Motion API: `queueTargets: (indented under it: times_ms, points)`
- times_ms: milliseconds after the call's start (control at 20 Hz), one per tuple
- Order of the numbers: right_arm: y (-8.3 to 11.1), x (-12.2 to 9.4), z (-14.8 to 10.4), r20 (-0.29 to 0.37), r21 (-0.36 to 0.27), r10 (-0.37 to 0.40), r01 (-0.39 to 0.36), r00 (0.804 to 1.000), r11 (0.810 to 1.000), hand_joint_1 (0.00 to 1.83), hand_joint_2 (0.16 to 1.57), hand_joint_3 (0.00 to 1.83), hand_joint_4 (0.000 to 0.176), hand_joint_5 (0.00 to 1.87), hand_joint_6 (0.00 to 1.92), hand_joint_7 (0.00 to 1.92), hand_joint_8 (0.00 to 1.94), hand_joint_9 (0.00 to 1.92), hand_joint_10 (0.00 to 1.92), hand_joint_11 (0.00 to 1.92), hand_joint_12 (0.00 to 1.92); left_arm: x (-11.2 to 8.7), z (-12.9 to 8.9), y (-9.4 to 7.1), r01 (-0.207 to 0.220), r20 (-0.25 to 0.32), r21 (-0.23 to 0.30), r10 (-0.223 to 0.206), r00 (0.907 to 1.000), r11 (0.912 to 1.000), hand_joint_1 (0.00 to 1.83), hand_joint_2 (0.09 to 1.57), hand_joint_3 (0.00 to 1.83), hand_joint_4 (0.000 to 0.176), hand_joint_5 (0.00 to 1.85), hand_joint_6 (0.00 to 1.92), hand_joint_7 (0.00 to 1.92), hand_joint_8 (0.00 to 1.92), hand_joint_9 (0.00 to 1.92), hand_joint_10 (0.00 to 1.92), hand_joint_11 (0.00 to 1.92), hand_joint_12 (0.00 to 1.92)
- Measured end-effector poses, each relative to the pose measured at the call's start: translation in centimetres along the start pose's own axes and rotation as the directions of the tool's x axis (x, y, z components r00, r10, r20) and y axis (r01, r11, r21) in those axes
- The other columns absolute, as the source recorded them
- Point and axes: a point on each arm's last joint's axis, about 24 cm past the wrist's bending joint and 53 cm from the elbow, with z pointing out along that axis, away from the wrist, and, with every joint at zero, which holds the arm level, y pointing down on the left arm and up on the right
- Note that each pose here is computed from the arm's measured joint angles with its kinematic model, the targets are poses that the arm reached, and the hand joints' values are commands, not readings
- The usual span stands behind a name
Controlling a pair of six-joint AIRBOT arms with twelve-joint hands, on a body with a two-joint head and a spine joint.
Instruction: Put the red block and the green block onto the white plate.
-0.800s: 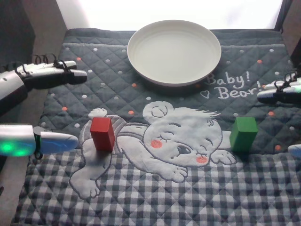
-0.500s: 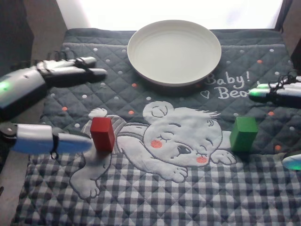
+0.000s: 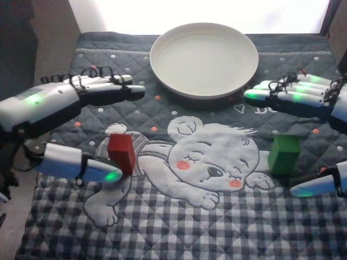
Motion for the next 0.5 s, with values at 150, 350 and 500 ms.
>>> queueTargets:
  times_ms: [150, 350, 500]
  points:
    - [-1.2, -0.5, 0.0, 0.004, 0.038, -0.004, 0.004, 1.0, 0.999, 0.83, 0.87, 0.0, 0.159, 0.24, 0.0, 0.17, 0.0, 0.18, 0.01, 0.11, 0.61, 1.7, 0.9, 0.1, -0.015, -0.055, -0.001, 0.014, 0.9984, 0.9999, 0.96, 0.83, 0.0, 0.068, 0.27, 0.0, 0.13, 0.0, 0.13, 0.0, 0.0, 0.45]
    - [-2.0, 0.3, 0.3, -0.008, 0.061, 0.008, -0.007, 1.0, 0.998, 0.89, 0.9, 0.0, 0.176, 0.39, 0.0, 0.4, 0.0, 0.38, 0.01, 0.07, 0.79, 2.2, 1.1, 1.0, -0.027, -0.08, -0.032, 0.024, 0.9965, 0.9991, 0.96, 0.85, 0.0, 0.06, 0.33, 0.0, 0.26, 0.01, 0.24, 0.03, 0.0, 0.79]
    - [-2.0, 0.8, 0.5, -0.017, 0.057, 0.012, -0.011, 1.0, 0.998, 0.94, 0.89, 0.0, 0.116, 0.47, 0.0, 0.52, 0.01, 0.55, 0.01, 0.11, 0.96, 2.1, 1.1, 1.2, -0.03, -0.081, -0.038, 0.027, 0.9963, 0.9988, 1.0, 0.84, 0.0, 0.058, 0.34, 0.0, 0.26, 0.0, 0.23, 0.01, 0.0, 0.82]
